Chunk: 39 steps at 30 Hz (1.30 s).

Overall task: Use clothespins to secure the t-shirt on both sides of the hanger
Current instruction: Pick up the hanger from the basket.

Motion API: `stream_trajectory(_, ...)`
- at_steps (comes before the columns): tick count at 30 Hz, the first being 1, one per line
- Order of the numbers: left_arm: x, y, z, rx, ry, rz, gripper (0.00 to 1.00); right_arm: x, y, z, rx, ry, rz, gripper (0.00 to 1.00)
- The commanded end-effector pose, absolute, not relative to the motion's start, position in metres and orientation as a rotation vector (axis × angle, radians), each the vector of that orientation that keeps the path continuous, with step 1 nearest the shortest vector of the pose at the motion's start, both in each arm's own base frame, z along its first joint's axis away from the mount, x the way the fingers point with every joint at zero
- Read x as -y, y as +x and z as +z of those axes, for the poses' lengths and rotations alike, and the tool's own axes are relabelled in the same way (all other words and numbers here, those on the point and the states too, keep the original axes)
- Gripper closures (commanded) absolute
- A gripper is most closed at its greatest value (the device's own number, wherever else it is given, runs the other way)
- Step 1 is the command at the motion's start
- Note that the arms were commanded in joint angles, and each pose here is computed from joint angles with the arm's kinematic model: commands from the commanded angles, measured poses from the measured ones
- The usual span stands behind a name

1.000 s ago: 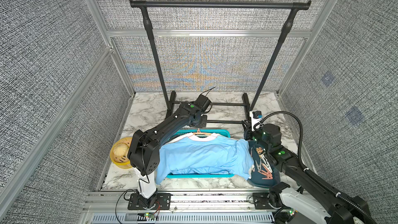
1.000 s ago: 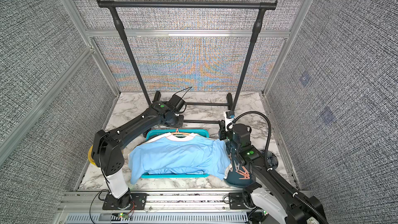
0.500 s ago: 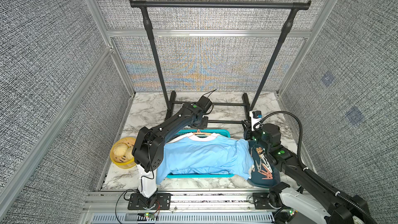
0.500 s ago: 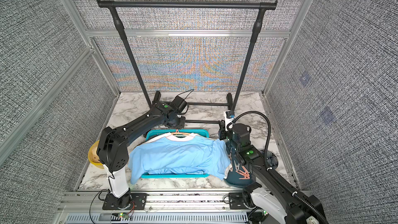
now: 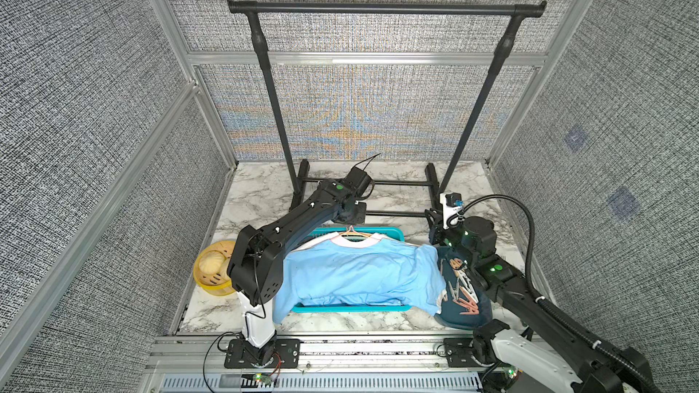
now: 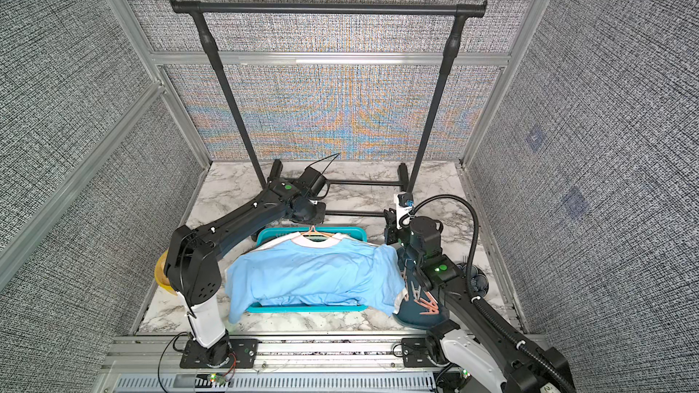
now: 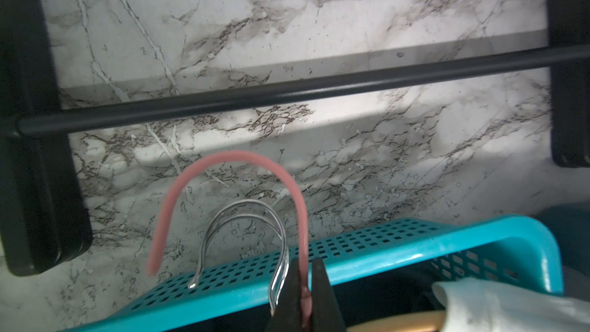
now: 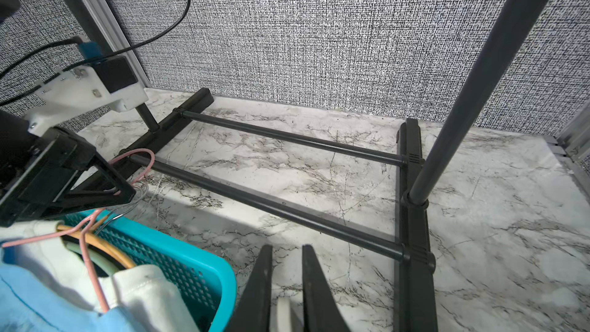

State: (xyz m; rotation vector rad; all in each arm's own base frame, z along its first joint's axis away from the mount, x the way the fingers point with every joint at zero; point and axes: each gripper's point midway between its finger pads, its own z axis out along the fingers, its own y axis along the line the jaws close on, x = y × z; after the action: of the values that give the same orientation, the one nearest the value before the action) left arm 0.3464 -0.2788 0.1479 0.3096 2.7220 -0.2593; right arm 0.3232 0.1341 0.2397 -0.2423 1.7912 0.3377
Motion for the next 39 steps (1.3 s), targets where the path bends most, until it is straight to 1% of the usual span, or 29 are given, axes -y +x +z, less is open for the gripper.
stream_trajectory(1,0.288,0.349,0.163,-2.657,0.336,-0.336,0.95,-0.137,0.321,0.251,-1.762,-0.24,0.374,1.0)
stream_trajectory(9,0.282,0.345,0.202,-2.521,0.377,-0.388,1.0,-0.145,0.308,0.285,-1.667,-0.227,0.503,1.0)
stream_trajectory(15,0.272,0.341,0.226,-2.382,0.345,-0.432,1.0,-0.163,0.295,0.315,-1.584,-0.286,0.647,1.0)
stream_trajectory(18,0.261,0.343,0.234,-2.306,0.331,-0.398,1.0,-0.173,0.288,0.33,-1.55,-0.337,0.704,1.0)
stream_trajectory(22,0.248,0.344,0.241,-2.251,0.32,-0.331,1.0,-0.179,0.29,0.339,-1.545,-0.363,0.729,1.0)
stream_trajectory(25,0.246,0.345,0.245,-2.236,0.324,-0.326,1.0,-0.186,0.289,0.346,-1.53,-0.388,0.766,1.0)
stream_trajectory(30,0.255,0.342,0.271,-2.172,0.323,-0.429,1.0,-0.195,0.284,0.357,-1.503,-0.447,0.806,1.0)
stream_trajectory(36,0.284,0.332,0.296,-2.106,0.362,-0.669,1.0,-0.195,0.279,0.363,-1.487,-0.491,0.781,1.0)
stream_trajectory(39,0.285,0.332,0.298,-2.128,0.363,-0.67,1.0,-0.194,0.276,0.364,-1.477,-0.501,0.773,1.0)
